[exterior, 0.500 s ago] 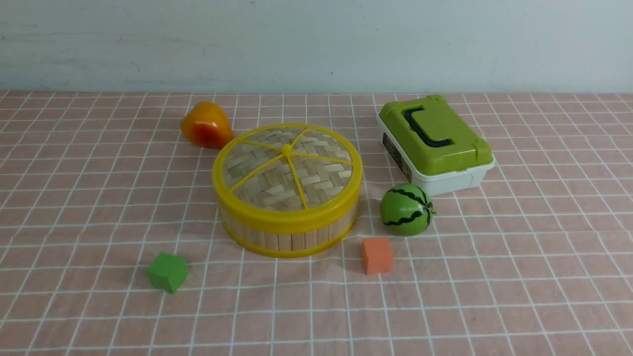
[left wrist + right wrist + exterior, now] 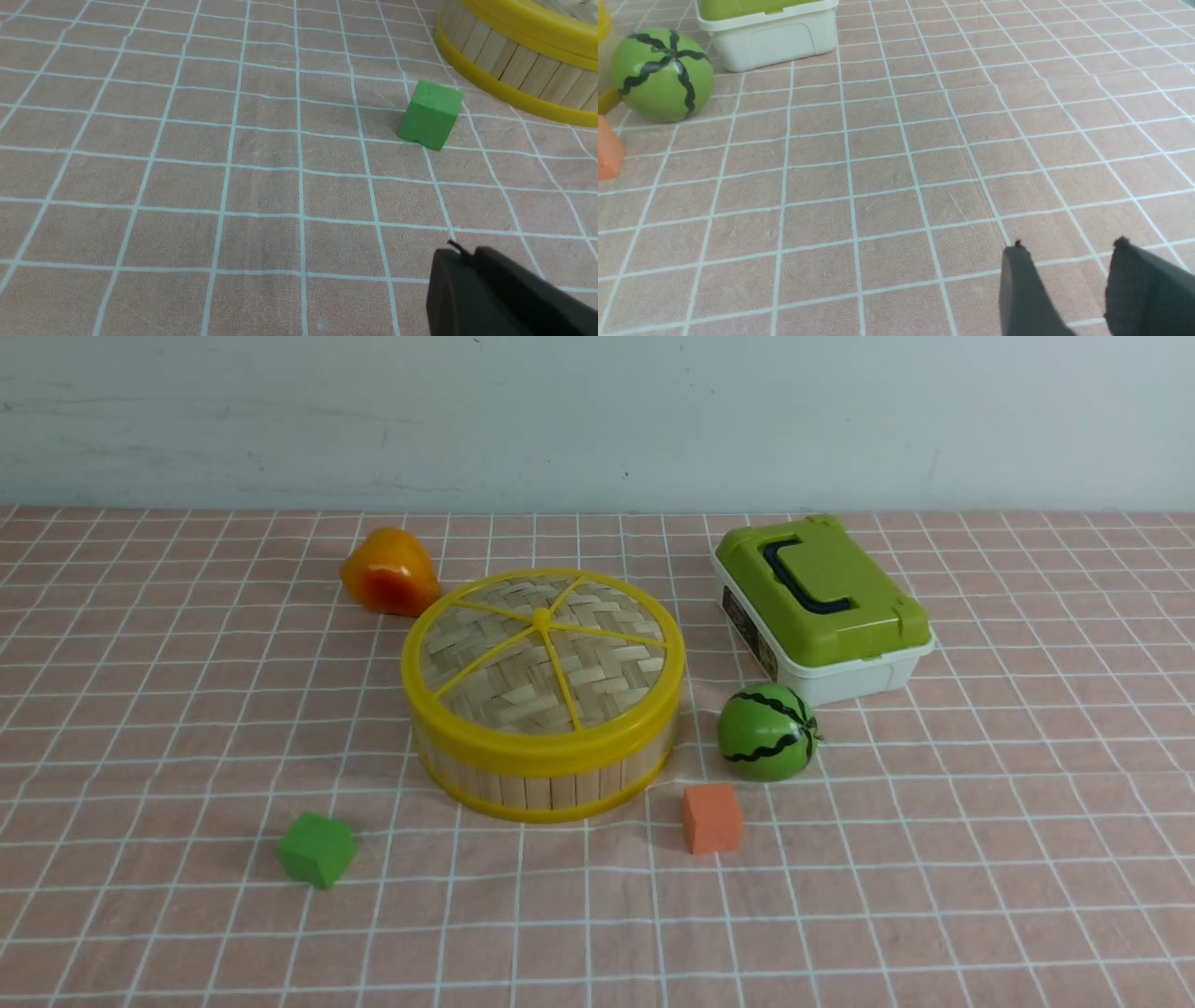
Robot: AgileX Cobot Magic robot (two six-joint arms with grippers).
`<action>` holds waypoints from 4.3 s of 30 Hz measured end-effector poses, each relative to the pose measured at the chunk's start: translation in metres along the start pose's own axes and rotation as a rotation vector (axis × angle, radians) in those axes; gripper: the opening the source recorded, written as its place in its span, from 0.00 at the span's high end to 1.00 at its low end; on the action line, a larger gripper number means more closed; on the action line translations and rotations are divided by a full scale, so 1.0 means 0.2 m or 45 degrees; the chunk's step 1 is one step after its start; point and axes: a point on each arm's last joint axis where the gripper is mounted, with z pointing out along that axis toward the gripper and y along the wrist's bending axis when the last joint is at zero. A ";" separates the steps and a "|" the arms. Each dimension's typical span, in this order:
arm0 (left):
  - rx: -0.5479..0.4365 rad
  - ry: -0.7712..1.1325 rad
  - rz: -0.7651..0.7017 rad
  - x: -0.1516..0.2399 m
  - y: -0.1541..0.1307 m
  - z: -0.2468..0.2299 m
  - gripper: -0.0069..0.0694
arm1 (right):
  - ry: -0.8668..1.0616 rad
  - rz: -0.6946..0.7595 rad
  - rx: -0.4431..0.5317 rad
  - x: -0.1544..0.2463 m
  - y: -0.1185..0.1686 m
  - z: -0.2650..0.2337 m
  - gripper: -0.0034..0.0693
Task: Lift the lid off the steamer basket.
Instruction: Use the left arm to lift the lid of the steamer
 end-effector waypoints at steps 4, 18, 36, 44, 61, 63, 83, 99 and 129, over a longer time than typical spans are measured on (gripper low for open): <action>0.000 0.000 0.000 0.00 0.00 0.00 0.86 | 0.000 0.000 0.000 0.00 0.00 0.00 0.62; -0.002 0.000 0.005 0.00 0.00 0.00 0.85 | 0.000 0.000 0.000 0.00 0.00 0.00 0.62; -0.002 -0.001 0.005 0.00 0.00 0.00 0.83 | 0.000 0.000 0.000 0.00 0.00 0.00 0.62; -0.002 -0.001 0.005 0.00 0.00 0.00 0.82 | 0.000 0.000 0.000 0.00 0.00 0.00 0.62; 0.031 -0.253 0.005 -0.09 -0.01 -0.01 0.82 | 0.000 0.000 0.000 0.00 0.00 0.00 0.62; 0.053 -0.422 0.005 -0.15 -0.02 -0.02 0.81 | 0.000 0.000 0.000 0.00 0.00 0.00 0.62; 0.362 -1.279 -0.255 -0.64 -0.12 -0.37 0.79 | 0.000 0.000 0.000 0.00 0.00 0.00 0.62; -0.012 -0.084 -0.152 -0.97 -0.17 0.25 0.91 | 0.000 0.000 0.000 0.00 0.00 0.00 0.62; 0.300 0.885 0.343 -1.19 -1.04 1.53 0.74 | 0.000 0.000 0.000 0.00 0.00 0.00 0.62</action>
